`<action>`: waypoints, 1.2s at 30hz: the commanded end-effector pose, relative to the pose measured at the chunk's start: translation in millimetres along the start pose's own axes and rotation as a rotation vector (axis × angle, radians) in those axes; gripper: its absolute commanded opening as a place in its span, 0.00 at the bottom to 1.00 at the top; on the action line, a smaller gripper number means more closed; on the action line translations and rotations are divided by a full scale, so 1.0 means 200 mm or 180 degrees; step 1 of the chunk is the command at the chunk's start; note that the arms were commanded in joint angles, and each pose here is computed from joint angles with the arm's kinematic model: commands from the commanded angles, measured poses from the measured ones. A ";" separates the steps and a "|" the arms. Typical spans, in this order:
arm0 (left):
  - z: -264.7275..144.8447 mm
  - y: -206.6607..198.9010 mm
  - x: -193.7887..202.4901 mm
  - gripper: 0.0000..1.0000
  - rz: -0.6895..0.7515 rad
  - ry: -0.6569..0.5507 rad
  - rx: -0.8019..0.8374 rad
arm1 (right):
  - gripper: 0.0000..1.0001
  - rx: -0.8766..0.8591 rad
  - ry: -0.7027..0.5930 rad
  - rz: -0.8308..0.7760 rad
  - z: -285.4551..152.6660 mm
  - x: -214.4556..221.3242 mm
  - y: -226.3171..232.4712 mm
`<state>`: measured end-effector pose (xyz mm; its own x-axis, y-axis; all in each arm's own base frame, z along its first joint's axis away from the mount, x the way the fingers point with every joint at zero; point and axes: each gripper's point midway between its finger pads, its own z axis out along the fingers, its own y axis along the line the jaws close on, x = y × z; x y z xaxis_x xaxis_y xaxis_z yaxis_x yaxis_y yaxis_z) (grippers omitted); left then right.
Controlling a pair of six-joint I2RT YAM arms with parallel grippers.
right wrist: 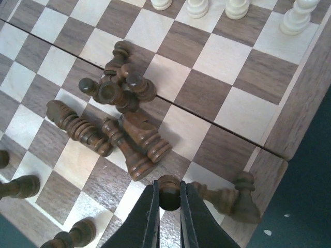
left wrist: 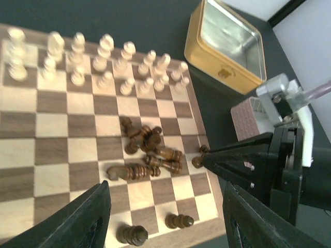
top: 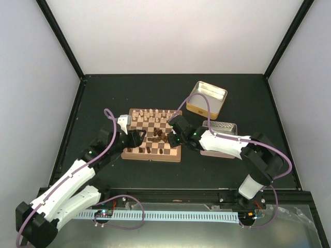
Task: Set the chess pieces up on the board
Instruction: Pick up the chess piece from the chessboard, then place the chess piece on the chessboard.
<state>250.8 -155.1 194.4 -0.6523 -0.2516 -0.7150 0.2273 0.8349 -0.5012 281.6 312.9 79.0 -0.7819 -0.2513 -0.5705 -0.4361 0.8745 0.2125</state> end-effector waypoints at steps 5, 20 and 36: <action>0.07 -0.10 0.05 0.61 -0.0263 0.0266 0.0339 | 0.07 -0.0422 -0.0332 0.0105 -0.11 -0.12 0.11; -0.01 -0.01 -0.05 0.62 -0.0135 -0.0103 0.0034 | 0.08 0.0279 -0.0109 -0.0290 -0.13 0.13 0.09; -0.01 0.01 -0.04 0.62 -0.0120 -0.0088 -0.0034 | 0.09 0.0682 0.0063 -0.0331 -0.04 0.26 0.03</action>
<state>253.1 -153.6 193.1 -0.6594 -0.2938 -0.6920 0.1951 0.8221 -0.5349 226.1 312.4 62.0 -0.7396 -0.3785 -0.5566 -0.4795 0.8766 0.0412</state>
